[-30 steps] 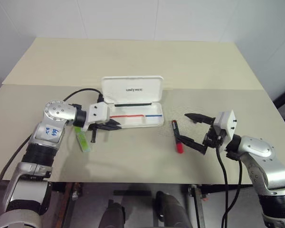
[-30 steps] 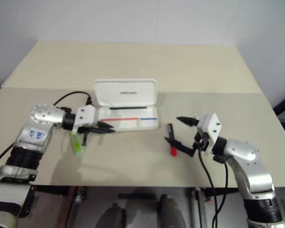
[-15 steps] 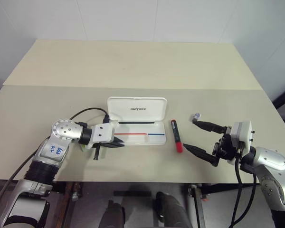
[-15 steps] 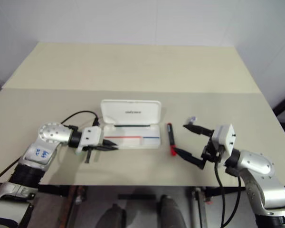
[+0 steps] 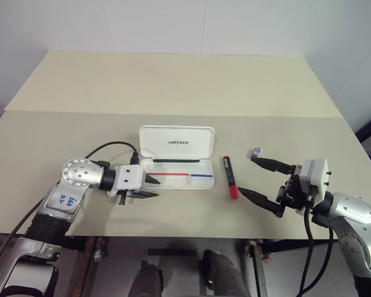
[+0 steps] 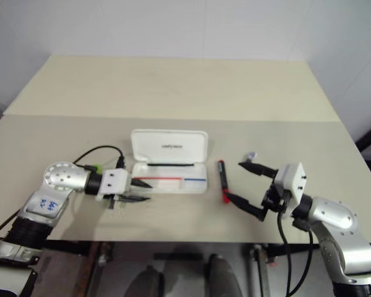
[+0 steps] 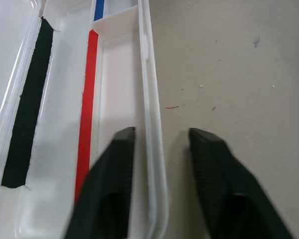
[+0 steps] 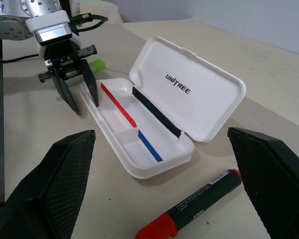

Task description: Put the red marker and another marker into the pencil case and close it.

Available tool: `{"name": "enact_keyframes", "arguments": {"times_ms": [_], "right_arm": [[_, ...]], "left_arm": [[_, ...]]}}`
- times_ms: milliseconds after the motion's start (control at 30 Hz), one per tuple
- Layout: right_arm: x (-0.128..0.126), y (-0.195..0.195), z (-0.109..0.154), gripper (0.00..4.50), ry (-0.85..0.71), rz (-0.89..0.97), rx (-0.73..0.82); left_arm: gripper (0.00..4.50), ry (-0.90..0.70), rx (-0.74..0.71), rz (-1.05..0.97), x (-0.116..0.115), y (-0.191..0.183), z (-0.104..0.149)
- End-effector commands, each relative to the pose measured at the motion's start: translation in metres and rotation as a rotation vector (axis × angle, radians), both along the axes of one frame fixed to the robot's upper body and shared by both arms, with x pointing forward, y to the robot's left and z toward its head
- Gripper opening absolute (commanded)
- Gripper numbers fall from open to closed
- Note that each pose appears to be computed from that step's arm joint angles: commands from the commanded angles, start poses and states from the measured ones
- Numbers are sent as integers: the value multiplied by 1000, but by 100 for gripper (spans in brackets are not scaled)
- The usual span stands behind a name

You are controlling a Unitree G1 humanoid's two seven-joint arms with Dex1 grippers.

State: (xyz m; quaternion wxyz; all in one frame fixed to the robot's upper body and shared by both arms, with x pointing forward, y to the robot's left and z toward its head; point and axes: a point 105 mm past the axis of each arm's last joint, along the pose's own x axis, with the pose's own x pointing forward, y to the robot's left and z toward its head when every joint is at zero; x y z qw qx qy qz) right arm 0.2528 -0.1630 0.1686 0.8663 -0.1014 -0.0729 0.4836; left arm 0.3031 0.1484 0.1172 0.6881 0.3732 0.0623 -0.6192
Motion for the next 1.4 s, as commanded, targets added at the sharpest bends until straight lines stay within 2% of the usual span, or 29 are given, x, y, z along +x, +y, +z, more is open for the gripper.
{"name": "enact_keyframes", "arguments": {"times_ms": [33, 167, 400, 533, 667, 733, 833, 900, 1000, 1133, 1400], "right_arm": [[-1, 0, 9, 450, -44, 0, -10], [-1, 0, 10, 450, -45, -1, -14], [0, -4, 5, 450, -19, -22, -61], [1, -8, 1, 450, 5, -55, -94], [4, -12, 0, 450, 13, -131, -79], [9, -12, -7, 450, 47, -184, -141], [19, -9, -3, 450, 41, -258, -127], [16, 4, -7, 450, 97, -188, -132], [18, 15, -10, 450, 150, -216, -123], [28, 19, -15, 450, 220, -300, -93], [37, 17, -36, 450, 320, -397, -132]], "left_arm": [[310, -46, -23, -9, -1, 0, 13], [446, -66, -48, -30, -6, -7, 24], [446, -95, -124, -29, -21, -18, 48], [446, -69, -269, -2, -35, -27, 71], [446, -92, -444, 98, -39, -22, 98], [446, -93, -543, 149, -41, -14, 109], [446, -38, -626, 190, -49, 1, 109], [446, -6, -637, 196, -56, 8, 104], [446, 72, -607, 203, -69, 20, 89], [446, 133, -606, 175, -83, 37, 83], [446, 134, -538, 174, -88, 69, 77]]}}
